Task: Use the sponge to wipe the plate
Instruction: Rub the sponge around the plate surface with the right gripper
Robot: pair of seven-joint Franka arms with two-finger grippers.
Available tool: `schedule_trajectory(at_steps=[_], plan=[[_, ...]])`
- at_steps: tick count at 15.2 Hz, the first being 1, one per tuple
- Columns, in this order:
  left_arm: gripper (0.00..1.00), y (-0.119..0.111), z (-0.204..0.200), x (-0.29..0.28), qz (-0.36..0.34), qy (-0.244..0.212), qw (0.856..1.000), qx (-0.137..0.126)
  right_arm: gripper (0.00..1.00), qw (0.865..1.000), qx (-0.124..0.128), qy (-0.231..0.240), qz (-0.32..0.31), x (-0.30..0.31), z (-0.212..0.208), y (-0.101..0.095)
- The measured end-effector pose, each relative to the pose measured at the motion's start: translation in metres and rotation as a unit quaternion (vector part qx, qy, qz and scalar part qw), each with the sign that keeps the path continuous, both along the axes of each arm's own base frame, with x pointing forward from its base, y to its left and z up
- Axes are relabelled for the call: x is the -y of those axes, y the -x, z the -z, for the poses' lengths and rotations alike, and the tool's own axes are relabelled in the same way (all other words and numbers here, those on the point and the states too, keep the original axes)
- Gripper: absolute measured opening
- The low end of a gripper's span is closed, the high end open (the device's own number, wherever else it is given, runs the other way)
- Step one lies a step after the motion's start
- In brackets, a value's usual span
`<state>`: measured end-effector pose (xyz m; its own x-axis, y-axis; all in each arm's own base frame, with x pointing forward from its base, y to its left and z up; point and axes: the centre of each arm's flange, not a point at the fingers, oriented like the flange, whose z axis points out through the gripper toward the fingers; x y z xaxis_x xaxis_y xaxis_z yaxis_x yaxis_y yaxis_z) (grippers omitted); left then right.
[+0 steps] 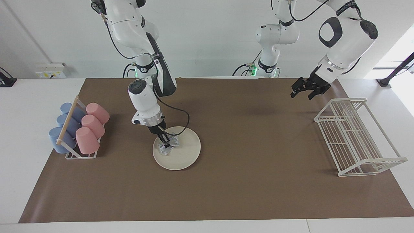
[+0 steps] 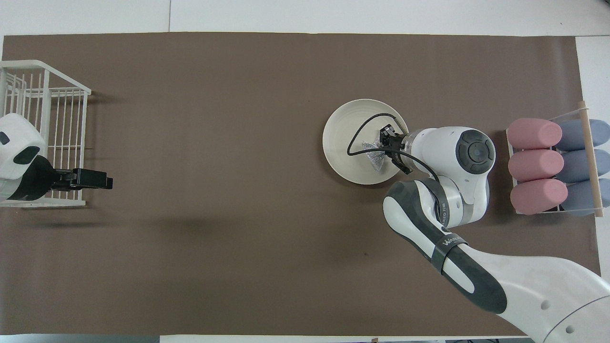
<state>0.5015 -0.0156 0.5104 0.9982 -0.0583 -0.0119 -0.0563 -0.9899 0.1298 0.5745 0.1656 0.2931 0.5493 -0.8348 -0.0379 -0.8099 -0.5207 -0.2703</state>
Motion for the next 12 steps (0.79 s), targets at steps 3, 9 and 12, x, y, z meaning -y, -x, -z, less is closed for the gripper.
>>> schedule_trajectory(at_steps=[3,9,12], plan=[[1.0,-0.003,-0.003,-0.001,0.006,-0.014,1.0,0.004,0.08,0.999,-0.015,-0.018,0.036,-0.05,-0.001,0.016],[1.0,-0.003,-0.003,-0.001,0.005,-0.015,1.0,0.004,0.08,1.0,-0.005,-0.013,0.004,-0.054,0.0,0.017],[1.0,-0.003,-0.003,-0.002,0.005,-0.015,1.0,0.004,0.08,0.999,0.019,0.008,-0.046,0.003,0.001,-0.003]])
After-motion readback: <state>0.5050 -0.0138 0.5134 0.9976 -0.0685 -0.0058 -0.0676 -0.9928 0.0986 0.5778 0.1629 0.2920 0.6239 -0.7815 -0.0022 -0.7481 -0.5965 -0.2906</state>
